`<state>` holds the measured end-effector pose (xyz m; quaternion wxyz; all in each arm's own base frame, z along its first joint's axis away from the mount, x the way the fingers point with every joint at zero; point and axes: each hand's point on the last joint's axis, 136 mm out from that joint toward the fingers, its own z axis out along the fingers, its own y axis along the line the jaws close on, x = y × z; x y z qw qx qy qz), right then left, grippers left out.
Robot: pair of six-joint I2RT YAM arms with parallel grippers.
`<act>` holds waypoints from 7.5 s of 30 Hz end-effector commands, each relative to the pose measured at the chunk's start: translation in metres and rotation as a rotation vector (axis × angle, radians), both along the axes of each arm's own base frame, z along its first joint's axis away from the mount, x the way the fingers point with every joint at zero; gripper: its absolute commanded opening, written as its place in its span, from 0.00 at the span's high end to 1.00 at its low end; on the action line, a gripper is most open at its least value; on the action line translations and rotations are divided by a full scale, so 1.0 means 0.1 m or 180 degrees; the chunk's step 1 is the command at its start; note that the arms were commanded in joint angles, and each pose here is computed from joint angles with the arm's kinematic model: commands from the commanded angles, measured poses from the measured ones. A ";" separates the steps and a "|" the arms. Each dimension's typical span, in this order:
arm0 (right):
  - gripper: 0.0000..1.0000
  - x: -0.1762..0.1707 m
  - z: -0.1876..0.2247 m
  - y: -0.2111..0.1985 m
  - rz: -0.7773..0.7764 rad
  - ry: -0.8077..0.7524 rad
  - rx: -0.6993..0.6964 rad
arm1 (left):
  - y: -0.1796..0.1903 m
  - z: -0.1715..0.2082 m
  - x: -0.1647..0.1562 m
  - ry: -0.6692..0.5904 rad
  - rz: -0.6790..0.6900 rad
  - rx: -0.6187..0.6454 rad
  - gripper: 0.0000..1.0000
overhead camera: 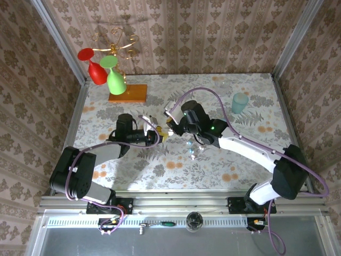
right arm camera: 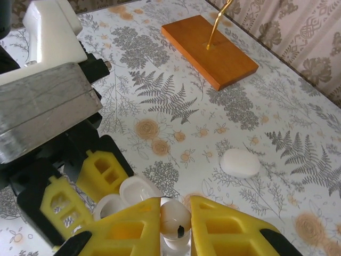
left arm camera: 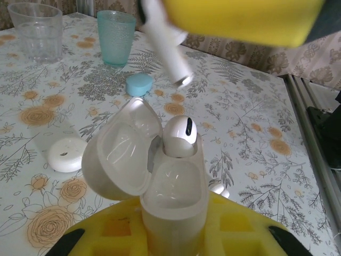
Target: Insert the wireless bluetooth earbuds into the charging case
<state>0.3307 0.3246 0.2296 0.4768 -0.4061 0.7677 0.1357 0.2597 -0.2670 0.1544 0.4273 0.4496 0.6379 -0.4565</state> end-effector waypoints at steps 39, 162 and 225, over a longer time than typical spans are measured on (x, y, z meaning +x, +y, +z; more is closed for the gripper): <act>0.42 0.00 0.16 0.05 0.0012 0.0358 0.0620 | 0.06 0.18 0.19 -0.0240 0.0237 -0.0220 1.00; 0.17 0.32 -1.39 -2.03 -0.2905 0.1860 0.0770 | -0.18 -1.10 1.71 0.0561 0.0821 0.2837 0.17; 0.74 0.00 -0.55 -0.68 -0.0751 0.3316 0.2308 | -0.68 0.09 0.07 -0.1243 -0.1042 0.1128 0.63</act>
